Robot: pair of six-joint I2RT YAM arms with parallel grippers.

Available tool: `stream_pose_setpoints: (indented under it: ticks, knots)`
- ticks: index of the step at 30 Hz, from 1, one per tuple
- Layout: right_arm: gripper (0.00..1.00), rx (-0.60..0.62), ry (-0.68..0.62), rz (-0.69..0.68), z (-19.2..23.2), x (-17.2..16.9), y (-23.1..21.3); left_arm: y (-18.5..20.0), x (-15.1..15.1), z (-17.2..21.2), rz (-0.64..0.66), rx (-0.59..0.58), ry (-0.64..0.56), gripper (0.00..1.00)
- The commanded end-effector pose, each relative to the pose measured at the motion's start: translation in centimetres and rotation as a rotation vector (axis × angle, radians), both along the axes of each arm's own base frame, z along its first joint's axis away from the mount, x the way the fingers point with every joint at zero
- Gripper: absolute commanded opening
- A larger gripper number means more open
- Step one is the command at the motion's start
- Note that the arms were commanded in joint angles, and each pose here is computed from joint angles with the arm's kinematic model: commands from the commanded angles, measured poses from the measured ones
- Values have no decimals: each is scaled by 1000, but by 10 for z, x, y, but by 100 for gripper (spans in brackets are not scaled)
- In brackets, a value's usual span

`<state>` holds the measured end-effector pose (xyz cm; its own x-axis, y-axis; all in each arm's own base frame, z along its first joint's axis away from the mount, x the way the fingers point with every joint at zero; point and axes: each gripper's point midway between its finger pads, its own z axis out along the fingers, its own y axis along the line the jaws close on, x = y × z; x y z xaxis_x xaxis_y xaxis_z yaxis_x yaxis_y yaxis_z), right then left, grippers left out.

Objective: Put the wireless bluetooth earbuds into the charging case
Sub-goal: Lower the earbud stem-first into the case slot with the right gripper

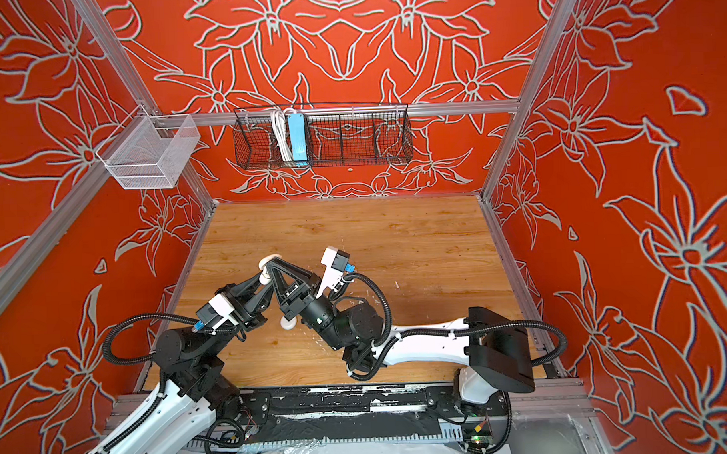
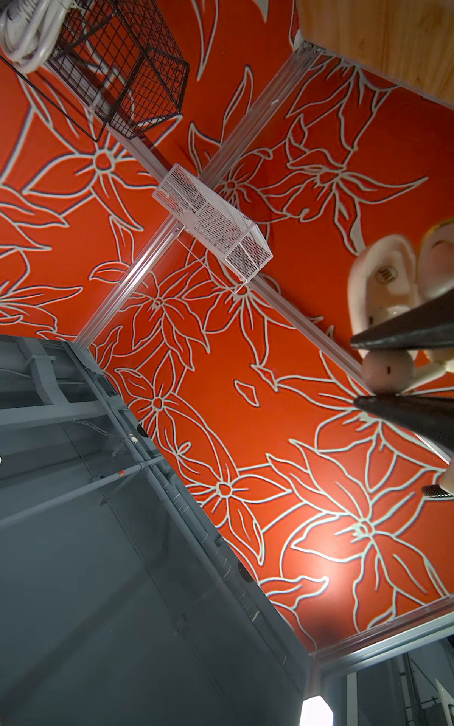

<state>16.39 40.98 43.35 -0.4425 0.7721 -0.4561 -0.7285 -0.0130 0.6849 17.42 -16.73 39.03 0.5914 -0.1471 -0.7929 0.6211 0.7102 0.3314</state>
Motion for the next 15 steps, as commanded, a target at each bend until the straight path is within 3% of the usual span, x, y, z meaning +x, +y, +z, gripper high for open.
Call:
stream_pose_setpoints:
  ticks: [1,10,15]
  knots:
    - [0,-222,43,-12,-61,0,25,5,-36,39,-62,-41,-168,0]
    - [0,-220,31,-37,-62,2,22,5,-43,41,-85,-48,-176,0]
    - [0,-214,7,47,-56,-9,35,4,-41,41,-86,-40,-174,0]
